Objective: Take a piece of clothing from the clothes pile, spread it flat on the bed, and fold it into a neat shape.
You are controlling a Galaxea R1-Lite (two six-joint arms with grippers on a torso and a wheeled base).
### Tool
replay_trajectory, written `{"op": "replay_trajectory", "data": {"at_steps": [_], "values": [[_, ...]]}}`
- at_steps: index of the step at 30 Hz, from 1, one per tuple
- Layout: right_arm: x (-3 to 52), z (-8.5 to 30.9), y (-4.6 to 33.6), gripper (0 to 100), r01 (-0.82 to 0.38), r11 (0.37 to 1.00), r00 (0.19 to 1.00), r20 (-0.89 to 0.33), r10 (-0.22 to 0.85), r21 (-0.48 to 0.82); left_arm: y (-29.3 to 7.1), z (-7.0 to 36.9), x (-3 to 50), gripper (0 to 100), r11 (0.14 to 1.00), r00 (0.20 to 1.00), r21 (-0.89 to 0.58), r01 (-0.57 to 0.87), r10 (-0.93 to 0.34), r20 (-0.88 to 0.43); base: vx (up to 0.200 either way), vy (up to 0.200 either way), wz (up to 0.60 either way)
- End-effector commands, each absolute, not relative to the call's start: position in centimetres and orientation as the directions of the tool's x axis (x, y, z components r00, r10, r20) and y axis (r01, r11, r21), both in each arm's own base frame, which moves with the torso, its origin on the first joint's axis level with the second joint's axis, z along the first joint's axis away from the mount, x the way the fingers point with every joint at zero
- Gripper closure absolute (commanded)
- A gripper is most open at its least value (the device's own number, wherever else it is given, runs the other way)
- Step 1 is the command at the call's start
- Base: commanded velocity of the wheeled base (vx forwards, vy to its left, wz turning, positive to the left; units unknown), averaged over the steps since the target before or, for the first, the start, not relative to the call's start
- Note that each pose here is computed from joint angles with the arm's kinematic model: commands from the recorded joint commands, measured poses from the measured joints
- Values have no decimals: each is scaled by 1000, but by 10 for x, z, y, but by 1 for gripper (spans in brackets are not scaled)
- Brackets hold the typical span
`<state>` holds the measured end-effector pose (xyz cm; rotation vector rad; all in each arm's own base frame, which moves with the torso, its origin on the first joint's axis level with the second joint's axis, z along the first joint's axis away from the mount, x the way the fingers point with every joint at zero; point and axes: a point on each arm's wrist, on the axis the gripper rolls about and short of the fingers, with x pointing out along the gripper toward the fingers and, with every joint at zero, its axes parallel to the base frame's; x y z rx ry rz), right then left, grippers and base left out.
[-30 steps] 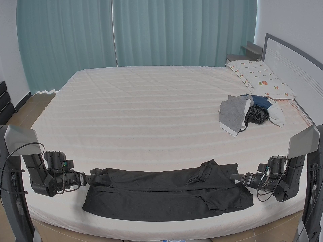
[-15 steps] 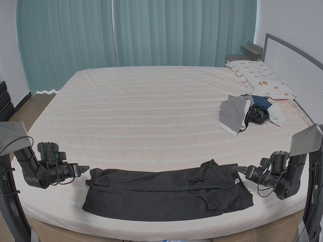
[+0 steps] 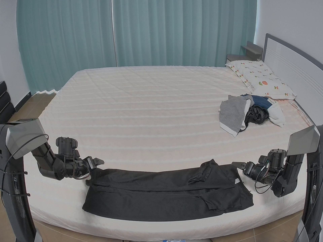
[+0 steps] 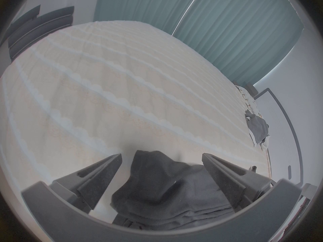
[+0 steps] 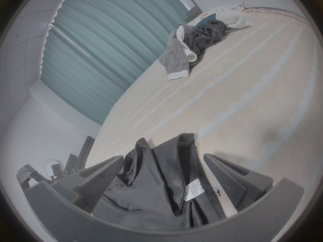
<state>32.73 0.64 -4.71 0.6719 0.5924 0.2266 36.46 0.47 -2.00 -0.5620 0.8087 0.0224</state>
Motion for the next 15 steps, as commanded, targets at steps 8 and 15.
{"op": "replay_trajectory", "data": {"at_steps": [8, 15], "values": [[331, -52, 7, 0, -10, 764, 812, -441, 382, 645, -4, -41, 379, 0, 857, 687, -461, -230, -193, -701, 0, 0, 0], [334, -51, 7, 0, -16, 764, 817, -432, 382, 645, 0, -38, 383, 100, 826, 702, -487, -282, -168, -692, 0, 0, 0]]}}
